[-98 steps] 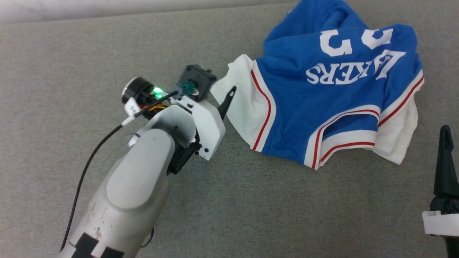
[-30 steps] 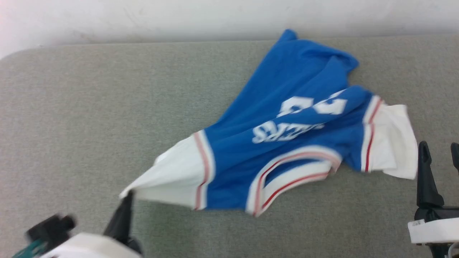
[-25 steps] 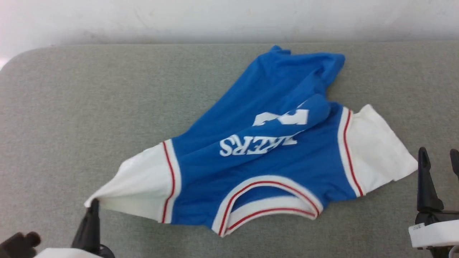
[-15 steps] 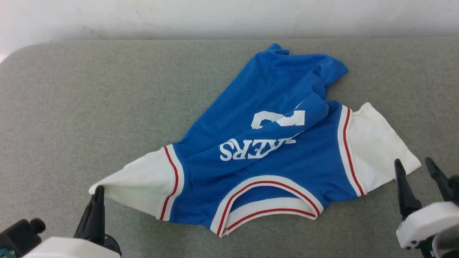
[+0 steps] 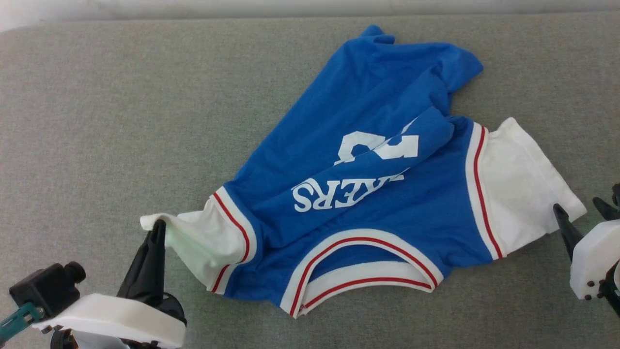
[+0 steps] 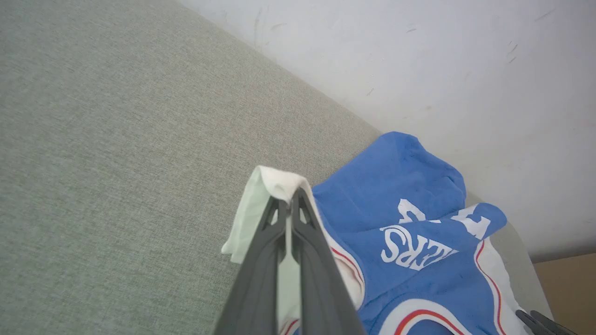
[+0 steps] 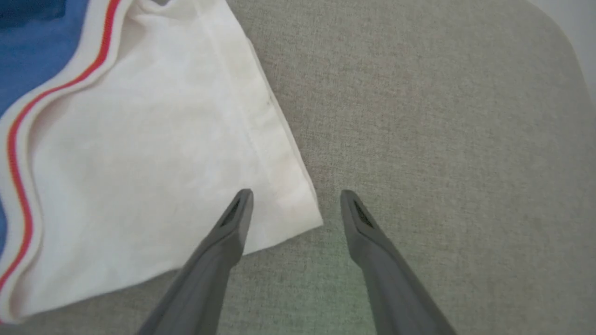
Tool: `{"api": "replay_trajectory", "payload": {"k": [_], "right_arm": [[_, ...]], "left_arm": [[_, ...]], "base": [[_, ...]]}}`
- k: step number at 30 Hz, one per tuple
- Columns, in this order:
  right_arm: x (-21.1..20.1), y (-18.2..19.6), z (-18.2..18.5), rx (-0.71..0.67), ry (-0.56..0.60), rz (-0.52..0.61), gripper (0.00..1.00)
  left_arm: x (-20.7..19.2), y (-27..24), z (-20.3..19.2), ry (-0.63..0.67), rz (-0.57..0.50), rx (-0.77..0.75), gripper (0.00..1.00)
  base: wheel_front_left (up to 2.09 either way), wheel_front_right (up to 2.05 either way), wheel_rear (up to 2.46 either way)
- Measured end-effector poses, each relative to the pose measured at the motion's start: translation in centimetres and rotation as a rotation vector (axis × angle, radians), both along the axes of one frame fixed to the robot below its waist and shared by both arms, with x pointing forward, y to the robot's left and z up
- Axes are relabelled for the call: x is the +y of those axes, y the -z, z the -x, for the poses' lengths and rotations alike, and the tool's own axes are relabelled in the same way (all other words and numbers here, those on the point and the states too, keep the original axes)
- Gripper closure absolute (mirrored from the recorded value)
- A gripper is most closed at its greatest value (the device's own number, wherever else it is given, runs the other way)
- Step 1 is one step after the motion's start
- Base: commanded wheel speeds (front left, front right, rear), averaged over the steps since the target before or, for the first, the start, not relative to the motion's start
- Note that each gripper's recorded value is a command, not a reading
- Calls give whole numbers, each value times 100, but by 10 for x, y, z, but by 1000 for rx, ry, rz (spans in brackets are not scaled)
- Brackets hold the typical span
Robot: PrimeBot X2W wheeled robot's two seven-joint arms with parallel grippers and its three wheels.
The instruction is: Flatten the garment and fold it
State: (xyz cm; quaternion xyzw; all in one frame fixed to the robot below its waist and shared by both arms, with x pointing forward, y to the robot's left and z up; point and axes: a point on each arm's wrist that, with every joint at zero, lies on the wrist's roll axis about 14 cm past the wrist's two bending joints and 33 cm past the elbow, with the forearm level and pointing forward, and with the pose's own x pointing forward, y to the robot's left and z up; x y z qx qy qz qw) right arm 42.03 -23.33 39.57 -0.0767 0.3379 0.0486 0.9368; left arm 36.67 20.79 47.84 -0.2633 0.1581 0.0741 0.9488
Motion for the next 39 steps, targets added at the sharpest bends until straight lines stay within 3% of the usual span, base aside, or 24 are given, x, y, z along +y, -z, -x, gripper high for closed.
{"api": "replay_trajectory", "payload": {"k": [8, 9, 10, 18, 21, 24, 30, 39], "right_arm": [[1, 22, -12, 63, 3, -19, 0], [2, 26, -10, 87, 8, -29, 69], [5, 28, -10, 108, 14, -47, 100], [12, 19, 1, 141, 137, -186, 100], [15, 5, 3, 74, 174, -238, 100], [16, -30, -5, -79, 200, -302, 100], [31, -140, -25, -462, 154, -436, 100], [64, -351, -21, -1026, -76, -464, 100]], "left_arm": [[0, 11, -1, -3, -3, 33, 100], [1, 12, -1, -5, -4, 35, 100], [2, 12, -1, -7, -5, 36, 100], [4, 1, 2, -17, -3, -1, 100], [2, -8, 3, -23, 24, -33, 100], [0, -21, 4, -25, 29, -83, 100], [-11, -82, -14, 44, 16, -294, 100], [-42, -252, -51, 164, 15, -752, 100]], "base": [[0, 0, 0], [0, 0, 0], [0, 0, 0], [0, 0, 0], [0, 0, 0], [0, 0, 0], [0, 0, 0], [0, 0, 0]]}}
